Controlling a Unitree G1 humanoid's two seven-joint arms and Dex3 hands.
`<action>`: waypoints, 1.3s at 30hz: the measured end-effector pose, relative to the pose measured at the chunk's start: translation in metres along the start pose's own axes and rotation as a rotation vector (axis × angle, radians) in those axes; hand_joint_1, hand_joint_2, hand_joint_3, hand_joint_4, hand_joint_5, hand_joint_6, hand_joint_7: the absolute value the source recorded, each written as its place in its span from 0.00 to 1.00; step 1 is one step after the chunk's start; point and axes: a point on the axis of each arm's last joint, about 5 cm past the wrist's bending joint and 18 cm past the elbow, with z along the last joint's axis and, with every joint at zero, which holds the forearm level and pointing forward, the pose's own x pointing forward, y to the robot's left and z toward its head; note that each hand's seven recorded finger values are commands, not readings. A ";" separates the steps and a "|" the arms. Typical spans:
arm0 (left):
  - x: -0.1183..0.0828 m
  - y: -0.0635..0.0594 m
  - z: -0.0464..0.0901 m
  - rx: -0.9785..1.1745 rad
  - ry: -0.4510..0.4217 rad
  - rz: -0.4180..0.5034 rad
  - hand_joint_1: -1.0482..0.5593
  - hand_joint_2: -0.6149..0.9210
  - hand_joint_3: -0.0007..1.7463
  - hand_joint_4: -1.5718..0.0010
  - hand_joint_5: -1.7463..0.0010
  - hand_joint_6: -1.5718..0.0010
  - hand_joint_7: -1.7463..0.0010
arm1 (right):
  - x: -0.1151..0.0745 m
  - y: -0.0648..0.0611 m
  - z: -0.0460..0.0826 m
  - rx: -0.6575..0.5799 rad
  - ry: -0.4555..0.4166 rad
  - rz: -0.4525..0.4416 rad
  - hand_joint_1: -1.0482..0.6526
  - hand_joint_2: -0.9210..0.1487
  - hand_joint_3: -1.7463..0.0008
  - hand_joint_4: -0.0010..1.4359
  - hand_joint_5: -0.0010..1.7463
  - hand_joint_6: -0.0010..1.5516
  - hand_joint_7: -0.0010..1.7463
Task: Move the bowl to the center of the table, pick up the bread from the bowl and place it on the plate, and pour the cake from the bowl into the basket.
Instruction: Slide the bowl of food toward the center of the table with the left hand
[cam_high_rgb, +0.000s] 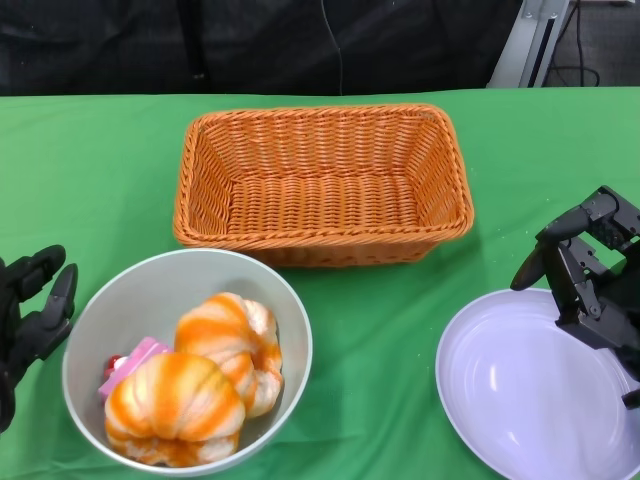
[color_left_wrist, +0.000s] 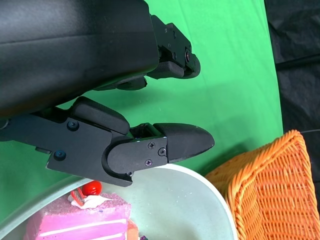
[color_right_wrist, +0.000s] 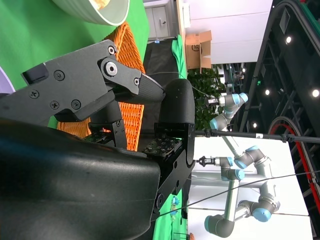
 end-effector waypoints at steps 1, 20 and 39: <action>0.000 -0.001 0.000 0.001 -0.001 -0.003 0.17 1.00 0.36 0.83 1.00 0.84 1.00 | 0.000 0.000 0.000 0.000 0.000 0.000 0.56 0.13 0.54 0.54 0.97 0.43 0.83; 0.000 -0.023 0.000 -0.039 0.014 0.016 0.20 1.00 0.35 0.86 0.99 0.87 1.00 | 0.001 0.001 0.001 -0.016 -0.005 -0.004 0.56 0.17 0.50 0.54 0.97 0.42 0.84; 0.001 -0.050 -0.005 -0.025 0.018 0.035 0.20 1.00 0.39 0.89 1.00 0.91 1.00 | 0.001 0.002 0.001 -0.012 -0.008 0.004 0.56 0.13 0.54 0.55 0.96 0.43 0.83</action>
